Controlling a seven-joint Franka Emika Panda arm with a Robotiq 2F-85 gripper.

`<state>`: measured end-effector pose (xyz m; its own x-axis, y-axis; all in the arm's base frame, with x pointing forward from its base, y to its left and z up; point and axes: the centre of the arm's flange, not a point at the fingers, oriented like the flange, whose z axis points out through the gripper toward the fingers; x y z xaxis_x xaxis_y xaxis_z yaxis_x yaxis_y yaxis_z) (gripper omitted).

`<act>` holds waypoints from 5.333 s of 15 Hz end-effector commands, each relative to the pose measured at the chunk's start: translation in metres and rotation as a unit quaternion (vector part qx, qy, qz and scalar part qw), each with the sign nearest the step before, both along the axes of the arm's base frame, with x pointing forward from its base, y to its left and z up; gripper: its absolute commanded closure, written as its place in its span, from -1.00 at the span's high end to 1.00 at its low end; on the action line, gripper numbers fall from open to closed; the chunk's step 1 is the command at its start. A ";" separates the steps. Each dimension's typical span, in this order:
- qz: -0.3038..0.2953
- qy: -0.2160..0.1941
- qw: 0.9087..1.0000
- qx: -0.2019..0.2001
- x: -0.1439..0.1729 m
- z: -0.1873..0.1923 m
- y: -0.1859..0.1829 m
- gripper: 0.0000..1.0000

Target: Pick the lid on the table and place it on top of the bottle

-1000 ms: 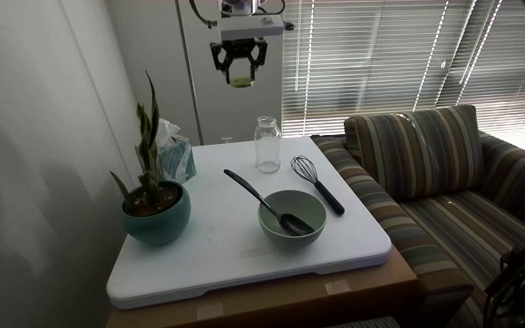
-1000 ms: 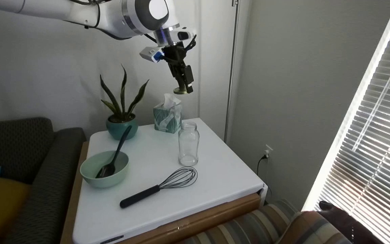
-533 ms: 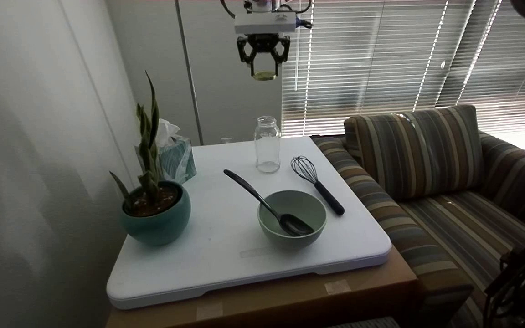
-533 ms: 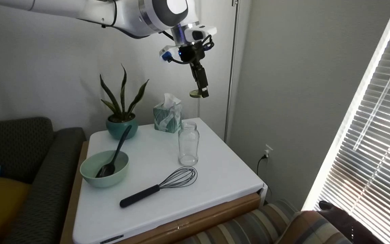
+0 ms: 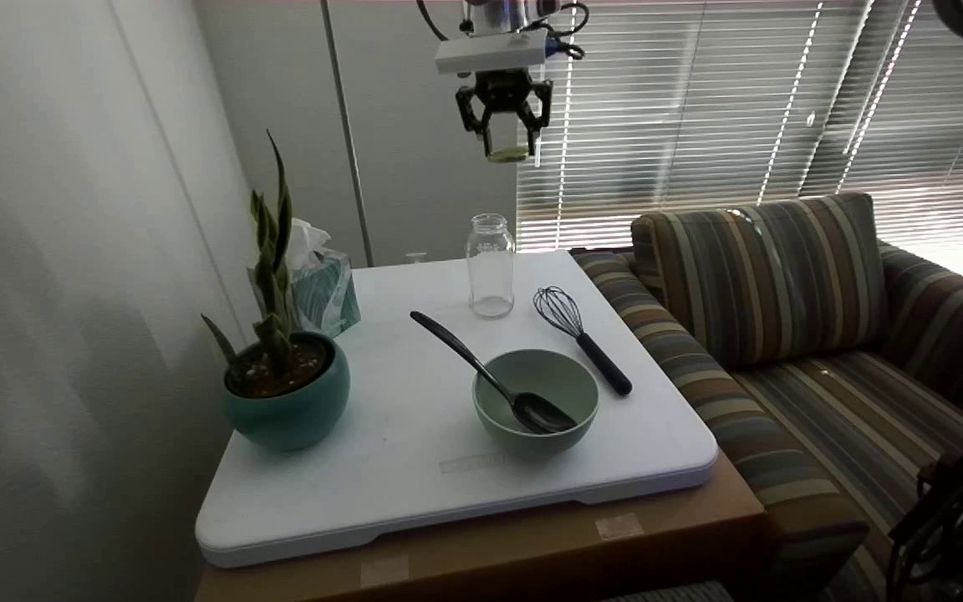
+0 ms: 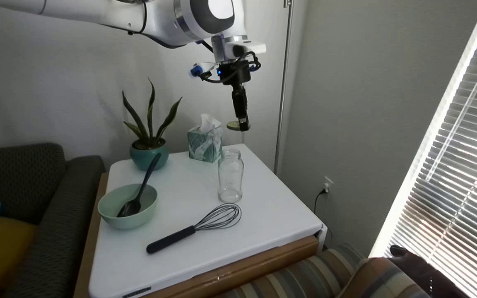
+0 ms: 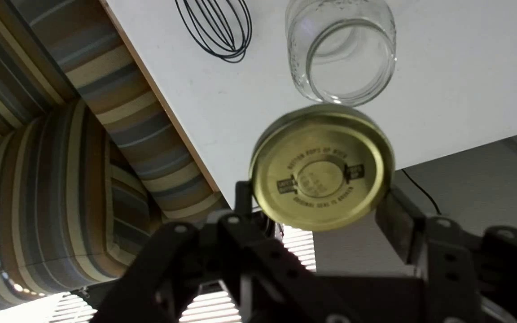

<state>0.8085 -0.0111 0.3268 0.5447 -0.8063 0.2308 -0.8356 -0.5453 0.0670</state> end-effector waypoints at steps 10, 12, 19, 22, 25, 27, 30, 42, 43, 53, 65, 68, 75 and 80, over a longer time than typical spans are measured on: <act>-0.081 0.001 0.996 0.048 0.071 -0.036 0.015 -0.11; -0.092 -0.008 0.994 0.050 0.073 -0.038 0.016 -0.11; -0.114 -0.029 0.992 0.049 0.079 -0.063 0.008 -0.11; -0.116 -0.026 0.991 0.056 0.080 -0.071 0.009 -0.11; -0.110 -0.022 0.992 0.060 0.080 -0.076 0.017 -0.11; -0.108 -0.020 0.992 0.062 0.080 -0.082 0.020 -0.11; -0.102 -0.026 0.992 0.063 0.080 -0.085 0.023 -0.11; -0.097 -0.037 0.993 0.052 0.083 -0.088 0.024 -0.11; -0.098 -0.039 0.993 0.051 0.083 -0.089 0.023 -0.11; -0.099 -0.045 0.993 0.039 0.084 -0.094 0.019 -0.11; -0.105 -0.020 0.993 0.040 0.083 -0.104 0.015 -0.11; -0.104 -0.014 0.994 0.036 0.082 -0.106 0.015 -0.11; -0.102 0.000 0.994 0.023 0.080 -0.109 0.011 -0.11; -0.101 0.012 0.995 0.019 0.077 -0.115 0.014 -0.11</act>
